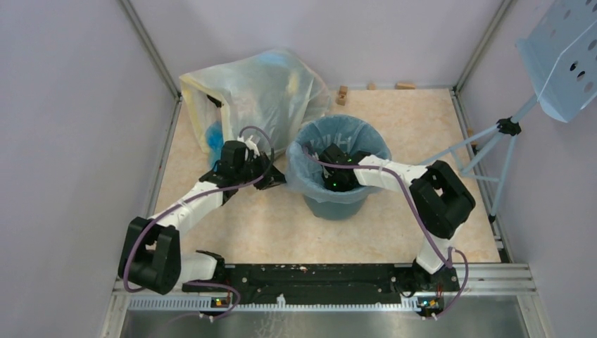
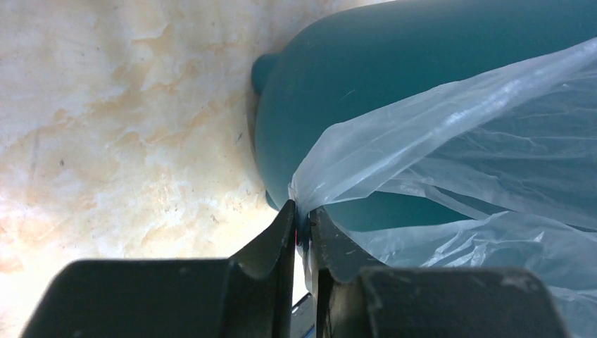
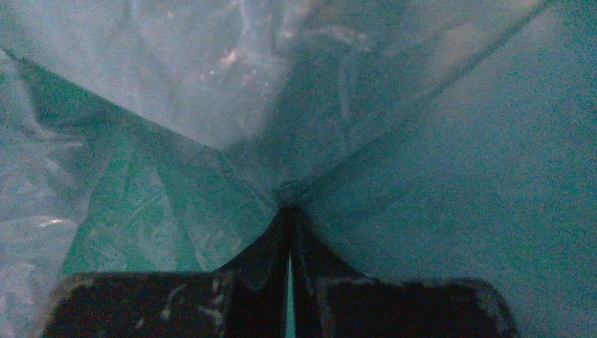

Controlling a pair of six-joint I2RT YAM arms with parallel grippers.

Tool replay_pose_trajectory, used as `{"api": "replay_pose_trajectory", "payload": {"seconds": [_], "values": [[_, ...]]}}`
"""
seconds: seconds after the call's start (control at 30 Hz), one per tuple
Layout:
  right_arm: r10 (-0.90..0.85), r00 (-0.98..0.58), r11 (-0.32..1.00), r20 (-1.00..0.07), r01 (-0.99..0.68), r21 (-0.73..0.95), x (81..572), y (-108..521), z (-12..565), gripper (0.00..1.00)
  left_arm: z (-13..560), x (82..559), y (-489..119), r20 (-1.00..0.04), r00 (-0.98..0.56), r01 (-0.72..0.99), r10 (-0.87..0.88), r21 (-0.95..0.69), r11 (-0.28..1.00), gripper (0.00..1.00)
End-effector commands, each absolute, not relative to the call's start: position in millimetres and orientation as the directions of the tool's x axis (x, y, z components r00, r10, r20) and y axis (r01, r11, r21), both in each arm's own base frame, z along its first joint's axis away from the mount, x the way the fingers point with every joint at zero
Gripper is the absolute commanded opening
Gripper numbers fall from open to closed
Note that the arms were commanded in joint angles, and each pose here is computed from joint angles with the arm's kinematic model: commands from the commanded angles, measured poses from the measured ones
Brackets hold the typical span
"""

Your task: Put the trash bags into the trash bin

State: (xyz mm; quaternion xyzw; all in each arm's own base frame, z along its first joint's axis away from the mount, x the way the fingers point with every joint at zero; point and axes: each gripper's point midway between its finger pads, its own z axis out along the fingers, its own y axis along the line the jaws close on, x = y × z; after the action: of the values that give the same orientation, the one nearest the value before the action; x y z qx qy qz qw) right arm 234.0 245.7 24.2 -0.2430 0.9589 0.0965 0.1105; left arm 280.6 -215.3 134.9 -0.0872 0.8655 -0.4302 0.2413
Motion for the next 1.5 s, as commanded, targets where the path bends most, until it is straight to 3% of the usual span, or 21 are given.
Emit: {"api": "replay_pose_trajectory", "payload": {"seconds": [0.0,0.17,0.3,0.53,0.77,0.83,0.97,1.13,1.3,1.47], "values": [[-0.429,-0.874,0.872,-0.228,-0.466,0.147,232,246,9,0.00,155,278,-217,-0.362,-0.858,0.086,-0.363,-0.799,0.595,0.19],[-0.409,-0.857,0.872,-0.313,-0.469,0.143,241,247,31,0.00,156,275,-216,-0.359,-0.860,0.083,-0.361,-0.798,0.597,0.19],[-0.381,-0.847,0.884,-0.371,-0.451,0.124,250,241,52,0.00,147,271,-213,-0.354,-0.862,0.069,-0.363,-0.791,0.608,0.00],[-0.391,-0.858,0.886,-0.333,-0.449,0.118,251,236,45,0.00,99,268,-214,-0.319,-0.889,0.042,-0.328,-0.771,0.635,0.00],[-0.393,-0.861,0.879,-0.325,-0.454,0.141,250,238,43,0.00,92,283,-223,-0.322,-0.899,0.062,-0.298,-0.766,0.640,0.00],[-0.396,-0.860,0.878,-0.322,-0.457,0.141,249,237,44,0.00,101,288,-221,-0.351,-0.888,0.079,-0.298,-0.753,0.653,0.09],[-0.397,-0.851,0.876,-0.344,-0.463,0.137,253,238,56,0.00,108,285,-205,-0.368,-0.871,0.027,-0.327,-0.699,0.714,0.38],[-0.398,-0.830,0.867,-0.391,-0.480,0.135,258,240,74,0.00,123,266,-171,-0.398,-0.826,-0.083,-0.399,-0.615,0.784,0.56],[-0.403,-0.824,0.856,-0.399,-0.494,0.154,252,243,79,0.00,160,250,-148,-0.449,-0.758,-0.141,-0.473,-0.595,0.791,0.84],[-0.385,-0.787,0.846,-0.482,-0.510,0.155,248,247,104,0.04,229,252,-145,-0.536,-0.658,-0.059,-0.528,-0.663,0.746,0.94]]}}
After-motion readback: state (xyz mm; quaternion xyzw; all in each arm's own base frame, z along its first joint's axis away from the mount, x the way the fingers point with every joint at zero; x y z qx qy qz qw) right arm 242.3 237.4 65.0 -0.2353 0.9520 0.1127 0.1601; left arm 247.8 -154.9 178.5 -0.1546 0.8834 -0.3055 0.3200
